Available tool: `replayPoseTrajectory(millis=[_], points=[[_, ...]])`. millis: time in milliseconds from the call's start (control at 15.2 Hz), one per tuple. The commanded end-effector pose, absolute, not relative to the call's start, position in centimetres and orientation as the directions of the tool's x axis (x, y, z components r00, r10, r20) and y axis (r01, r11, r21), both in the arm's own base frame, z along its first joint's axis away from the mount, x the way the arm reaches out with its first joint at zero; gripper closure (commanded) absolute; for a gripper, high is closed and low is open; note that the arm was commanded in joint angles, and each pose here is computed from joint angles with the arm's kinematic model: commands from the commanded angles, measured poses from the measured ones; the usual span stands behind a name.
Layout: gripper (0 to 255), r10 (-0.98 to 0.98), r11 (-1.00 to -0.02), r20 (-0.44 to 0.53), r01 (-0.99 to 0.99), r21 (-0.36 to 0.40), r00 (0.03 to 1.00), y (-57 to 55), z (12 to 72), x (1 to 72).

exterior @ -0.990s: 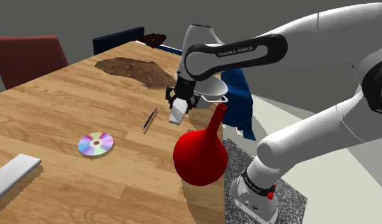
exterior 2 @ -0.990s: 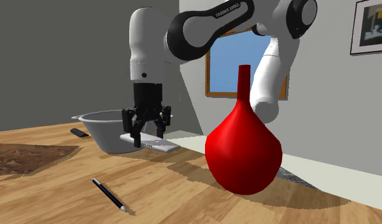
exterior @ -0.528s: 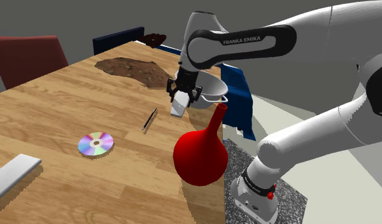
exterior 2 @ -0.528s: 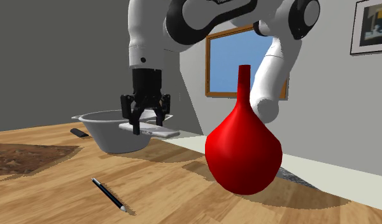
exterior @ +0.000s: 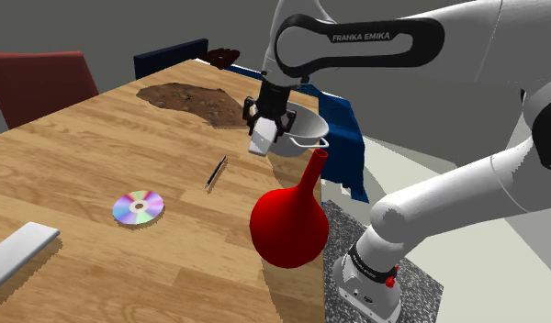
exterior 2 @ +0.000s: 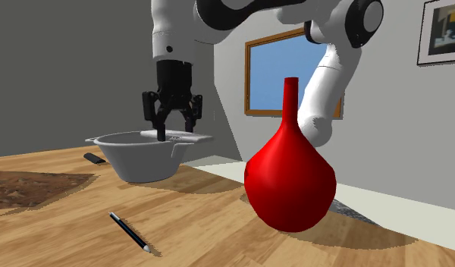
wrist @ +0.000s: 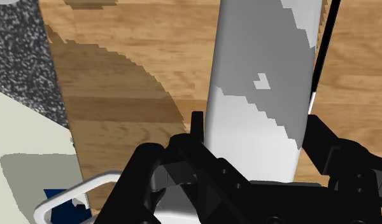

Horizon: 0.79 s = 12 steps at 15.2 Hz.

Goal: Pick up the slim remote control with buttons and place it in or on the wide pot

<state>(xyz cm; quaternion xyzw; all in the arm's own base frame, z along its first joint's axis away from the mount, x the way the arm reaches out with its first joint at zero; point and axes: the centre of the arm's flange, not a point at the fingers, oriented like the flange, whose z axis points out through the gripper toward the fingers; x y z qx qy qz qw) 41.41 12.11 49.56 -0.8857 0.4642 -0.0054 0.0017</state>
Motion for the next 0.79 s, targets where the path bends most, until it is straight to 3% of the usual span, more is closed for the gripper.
replayPoseTrajectory(millis=[0, 726], points=[[255, -0.822, -0.569, 0.008, -0.822, -0.008, 0.569, 12.1, 50.7, 41.3], [255, -0.822, -0.569, 0.008, -0.822, -0.008, 0.569, 7.2, 54.1, 43.2]])
